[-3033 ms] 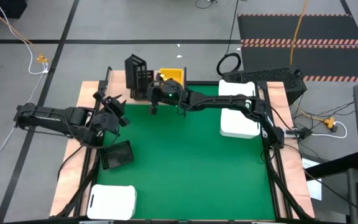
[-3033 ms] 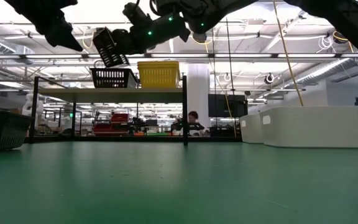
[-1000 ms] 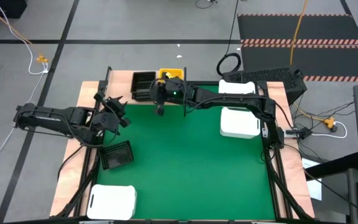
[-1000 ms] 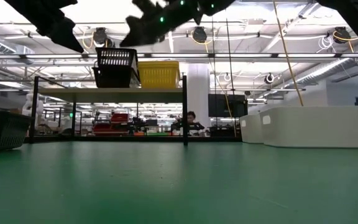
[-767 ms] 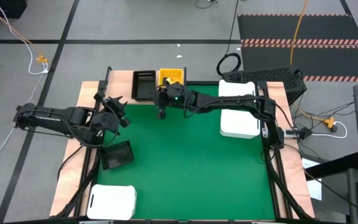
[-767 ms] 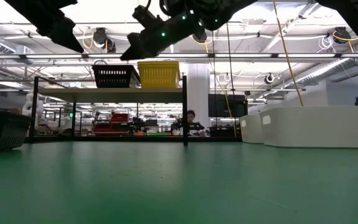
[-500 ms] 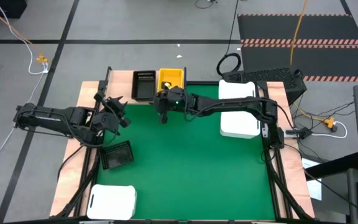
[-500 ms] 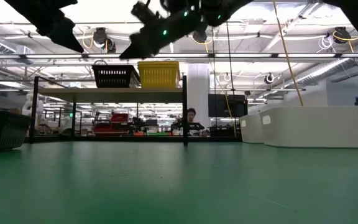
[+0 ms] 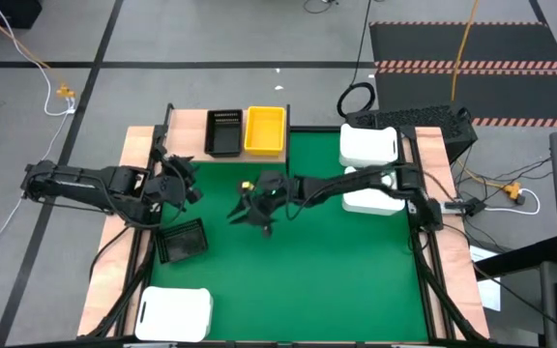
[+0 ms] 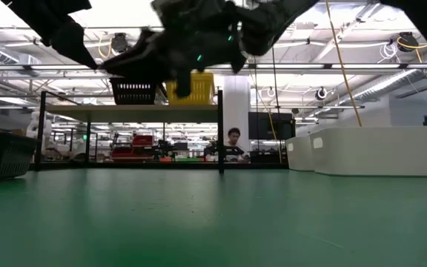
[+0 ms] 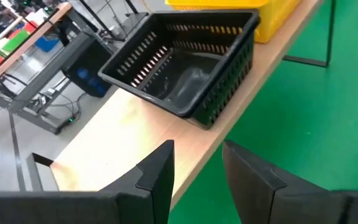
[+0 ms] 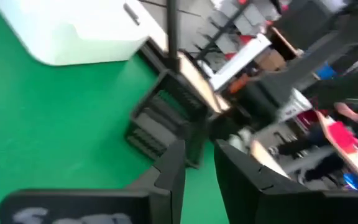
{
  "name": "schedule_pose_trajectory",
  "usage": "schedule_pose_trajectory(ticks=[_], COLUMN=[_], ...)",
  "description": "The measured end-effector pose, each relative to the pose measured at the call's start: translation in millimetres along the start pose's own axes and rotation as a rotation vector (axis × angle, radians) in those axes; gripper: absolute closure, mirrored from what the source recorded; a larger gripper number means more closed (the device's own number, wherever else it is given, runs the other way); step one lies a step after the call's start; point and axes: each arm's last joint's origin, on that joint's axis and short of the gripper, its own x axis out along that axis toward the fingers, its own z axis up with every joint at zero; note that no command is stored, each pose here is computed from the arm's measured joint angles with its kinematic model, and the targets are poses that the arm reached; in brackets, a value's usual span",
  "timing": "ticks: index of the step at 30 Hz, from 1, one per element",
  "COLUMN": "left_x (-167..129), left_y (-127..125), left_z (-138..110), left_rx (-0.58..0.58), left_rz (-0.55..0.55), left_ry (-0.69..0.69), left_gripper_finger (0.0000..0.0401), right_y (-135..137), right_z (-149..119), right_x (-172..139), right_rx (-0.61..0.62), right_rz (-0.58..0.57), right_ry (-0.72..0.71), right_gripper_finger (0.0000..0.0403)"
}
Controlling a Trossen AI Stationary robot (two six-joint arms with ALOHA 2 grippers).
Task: Stack baskets on shelf by color
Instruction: Stack the black bin on top of the other black bin on the shelf
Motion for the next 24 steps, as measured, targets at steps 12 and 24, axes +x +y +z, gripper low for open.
schedule_pose_trajectory(ticks=[12, 24], left_x=[3, 12], left_y=[4, 2], left_z=[1, -10], left_rx=[-0.028, -0.051], left_rz=[0.044, 0.075], left_ry=[0.004, 0.046], left_gripper_finger=[0.0263, 0.0263], right_y=[11, 12], right_z=[1, -16], right_x=[77, 97], right_rx=[0.049, 0.062], right_rz=[0.132, 0.245], right_ry=[0.030, -0.086], right_gripper_finger=[0.0227, 0.0191])
